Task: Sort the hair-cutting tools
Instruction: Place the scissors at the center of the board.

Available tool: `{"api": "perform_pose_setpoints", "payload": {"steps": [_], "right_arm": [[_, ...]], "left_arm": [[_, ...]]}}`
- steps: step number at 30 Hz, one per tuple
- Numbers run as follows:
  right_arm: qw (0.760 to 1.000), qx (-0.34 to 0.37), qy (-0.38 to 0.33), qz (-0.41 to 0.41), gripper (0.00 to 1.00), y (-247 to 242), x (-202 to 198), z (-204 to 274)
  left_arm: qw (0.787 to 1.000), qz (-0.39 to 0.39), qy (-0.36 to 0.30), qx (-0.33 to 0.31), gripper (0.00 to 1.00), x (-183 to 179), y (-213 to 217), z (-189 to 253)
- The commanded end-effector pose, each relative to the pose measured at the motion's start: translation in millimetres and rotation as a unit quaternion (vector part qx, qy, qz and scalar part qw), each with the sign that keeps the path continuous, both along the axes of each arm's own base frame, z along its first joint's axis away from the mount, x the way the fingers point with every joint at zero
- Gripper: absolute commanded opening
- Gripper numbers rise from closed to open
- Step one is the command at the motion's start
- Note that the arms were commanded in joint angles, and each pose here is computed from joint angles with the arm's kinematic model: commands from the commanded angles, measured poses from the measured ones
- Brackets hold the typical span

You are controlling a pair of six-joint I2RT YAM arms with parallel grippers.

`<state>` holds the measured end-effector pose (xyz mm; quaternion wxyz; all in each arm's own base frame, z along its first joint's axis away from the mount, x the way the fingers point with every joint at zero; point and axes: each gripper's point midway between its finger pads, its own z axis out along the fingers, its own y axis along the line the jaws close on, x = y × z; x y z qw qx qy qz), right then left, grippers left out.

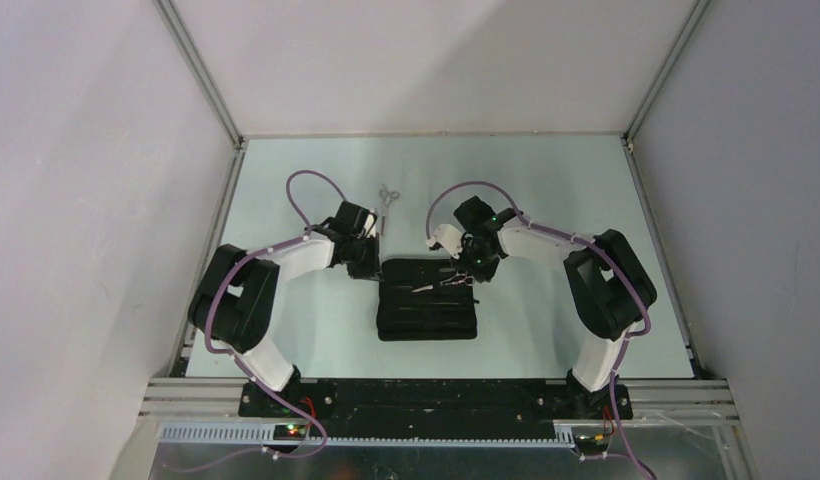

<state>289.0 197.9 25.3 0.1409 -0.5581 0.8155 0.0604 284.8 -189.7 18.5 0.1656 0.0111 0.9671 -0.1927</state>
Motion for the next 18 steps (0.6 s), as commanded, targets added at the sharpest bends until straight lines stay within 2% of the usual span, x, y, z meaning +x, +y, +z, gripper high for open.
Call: {"api": "perform_pose_setpoints", "payload": {"steps": [1, 6, 9, 18], "right_arm": [[1.000, 0.005, 0.002, -0.014, 0.00, 9, -9, 3], [0.996, 0.025, 0.001, -0.084, 0.00, 16, -8, 9], [0.994, 0.005, -0.004, -0.110, 0.00, 7, -6, 6], [0.992, -0.022, -0.034, -0.116, 0.00, -15, -3, 13]], "left_arm": [[1.000, -0.004, 0.001, -0.019, 0.00, -4, -10, 1], [1.000, -0.002, 0.001, -0.021, 0.00, -4, -10, 2], [1.000, -0.001, 0.001, -0.023, 0.00, -3, -10, 2], [1.000, 0.001, 0.001, -0.020, 0.00, -4, -9, 2]]}}
